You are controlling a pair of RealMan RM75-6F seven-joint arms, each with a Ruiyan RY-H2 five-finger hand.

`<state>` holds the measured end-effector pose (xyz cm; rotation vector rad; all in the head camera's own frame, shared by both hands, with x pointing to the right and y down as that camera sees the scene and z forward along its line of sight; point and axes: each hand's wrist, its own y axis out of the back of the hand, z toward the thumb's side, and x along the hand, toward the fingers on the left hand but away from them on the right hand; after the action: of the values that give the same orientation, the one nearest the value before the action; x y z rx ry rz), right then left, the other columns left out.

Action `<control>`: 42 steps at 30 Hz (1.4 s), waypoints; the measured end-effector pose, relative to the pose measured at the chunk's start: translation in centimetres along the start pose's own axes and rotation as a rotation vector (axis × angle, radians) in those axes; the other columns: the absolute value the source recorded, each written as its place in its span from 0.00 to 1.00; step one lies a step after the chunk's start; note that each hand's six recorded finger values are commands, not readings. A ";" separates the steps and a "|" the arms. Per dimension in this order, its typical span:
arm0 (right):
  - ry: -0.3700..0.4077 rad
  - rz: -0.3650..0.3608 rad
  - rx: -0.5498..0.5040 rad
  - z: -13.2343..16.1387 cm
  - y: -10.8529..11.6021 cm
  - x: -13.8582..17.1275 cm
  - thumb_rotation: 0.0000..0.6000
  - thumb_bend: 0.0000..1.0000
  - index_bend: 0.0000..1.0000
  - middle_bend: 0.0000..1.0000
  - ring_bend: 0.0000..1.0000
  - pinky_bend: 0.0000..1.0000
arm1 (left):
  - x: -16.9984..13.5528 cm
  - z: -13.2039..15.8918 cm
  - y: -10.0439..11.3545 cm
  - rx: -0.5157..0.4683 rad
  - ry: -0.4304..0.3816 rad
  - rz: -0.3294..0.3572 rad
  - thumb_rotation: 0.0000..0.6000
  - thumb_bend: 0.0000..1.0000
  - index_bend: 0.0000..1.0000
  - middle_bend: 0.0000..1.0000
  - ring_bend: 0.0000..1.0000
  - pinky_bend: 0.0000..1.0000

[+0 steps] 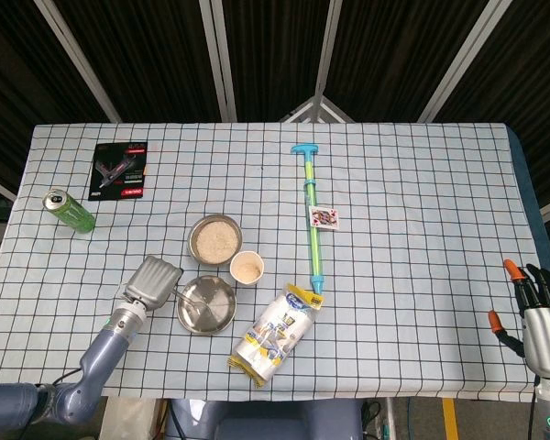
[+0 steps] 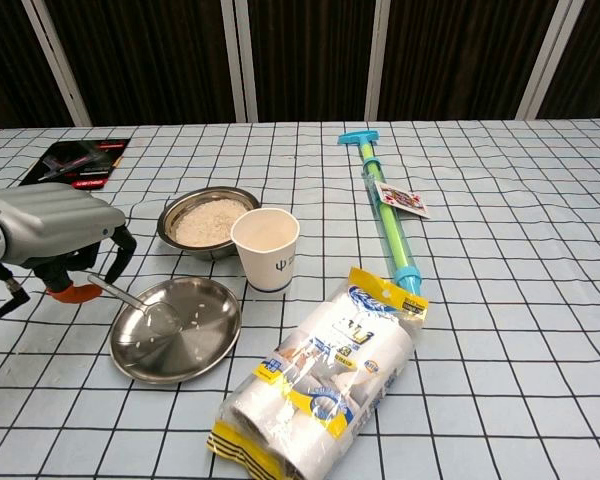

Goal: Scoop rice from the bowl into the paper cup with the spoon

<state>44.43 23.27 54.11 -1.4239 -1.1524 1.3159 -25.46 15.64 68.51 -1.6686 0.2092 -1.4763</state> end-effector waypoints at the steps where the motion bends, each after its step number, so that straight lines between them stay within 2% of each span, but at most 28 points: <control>1: 0.000 0.000 0.000 0.0 0.0 0.0 1.00 0.38 0.07 0.22 0.13 0.14 | 0.1 0.1 -0.1 0.002 0.006 -0.005 1.00 0.41 0.53 1.00 1.00 1.00; 4: 0.001 -0.001 0.000 0.0 0.0 0.0 1.00 0.38 0.07 0.22 0.13 0.14 | 0.4 0.2 -0.4 -0.004 0.025 -0.015 1.00 0.32 0.51 1.00 1.00 1.00; 15: 0.002 0.001 0.003 0.0 0.0 0.0 1.00 0.38 0.07 0.22 0.13 0.14 | 0.1 -0.7 0.5 -0.072 0.069 0.014 1.00 0.21 0.45 0.98 1.00 1.00; 17: 0.002 0.002 0.004 0.0 0.0 0.0 1.00 0.38 0.07 0.22 0.13 0.14 | -0.1 -1.1 0.7 -0.090 0.075 0.023 1.00 0.21 0.44 0.95 0.99 1.00; 20: 0.002 0.002 0.005 0.0 0.0 0.0 1.00 0.38 0.07 0.22 0.13 0.14 | -0.5 -1.6 1.0 -0.120 0.081 0.043 1.00 0.21 0.42 0.83 0.90 0.98; 22: 0.002 0.002 0.007 0.0 0.0 0.0 1.00 0.38 0.07 0.22 0.13 0.14 | -0.9 -2.2 1.4 -0.146 0.087 0.065 1.00 0.21 0.37 0.70 0.80 0.90; 25: 0.002 0.003 0.008 0.0 -0.1 0.0 1.00 0.38 0.07 0.22 0.13 0.14 | -1.9 -3.6 1.9 -0.173 0.112 0.112 1.00 0.21 0.25 0.47 0.59 0.68; 28: 0.001 0.007 0.007 0.0 -0.1 0.0 1.00 0.38 0.07 0.22 0.13 0.14 | -3.3 -5.3 2.2 -0.182 0.144 0.170 1.00 0.21 0.06 0.17 0.30 0.39; 30: 0.001 0.010 0.007 0.0 -0.1 0.0 1.00 0.38 0.07 0.22 0.13 0.14 | -4.4 -6.3 2.2 -0.198 0.161 0.202 1.00 0.20 0.00 0.04 0.16 0.27; 32: 0.000 0.011 0.008 0.0 -0.1 0.0 1.00 0.38 0.07 0.22 0.13 0.14 | -6.0 -7.6 1.9 -0.225 0.184 0.232 1.00 0.19 0.00 0.00 0.07 0.16; 35: -0.002 0.017 0.008 0.0 -0.2 0.0 1.00 0.38 0.07 0.22 0.13 0.14 | -8.2 -9.1 1.4 -0.243 0.208 0.276 1.00 0.18 0.00 0.00 0.01 0.06; 40: 0.002 0.018 0.020 0.0 -0.2 -0.1 1.00 0.38 0.07 0.22 0.13 0.14 | -12.8 -11.5 -0.3 -0.237 0.244 0.351 1.00 0.18 0.00 0.00 0.01 0.04; 42: 0.002 0.020 0.023 0.0 -0.2 -0.1 1.00 0.38 0.07 0.22 0.13 0.14 | -14.5 -12.4 -1.2 -0.244 0.264 0.358 1.00 0.18 0.00 0.00 0.01 0.04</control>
<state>44.45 23.19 54.33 -1.4232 -1.1206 1.3374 -40.81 19.55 57.80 -1.5173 0.8186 -1.4293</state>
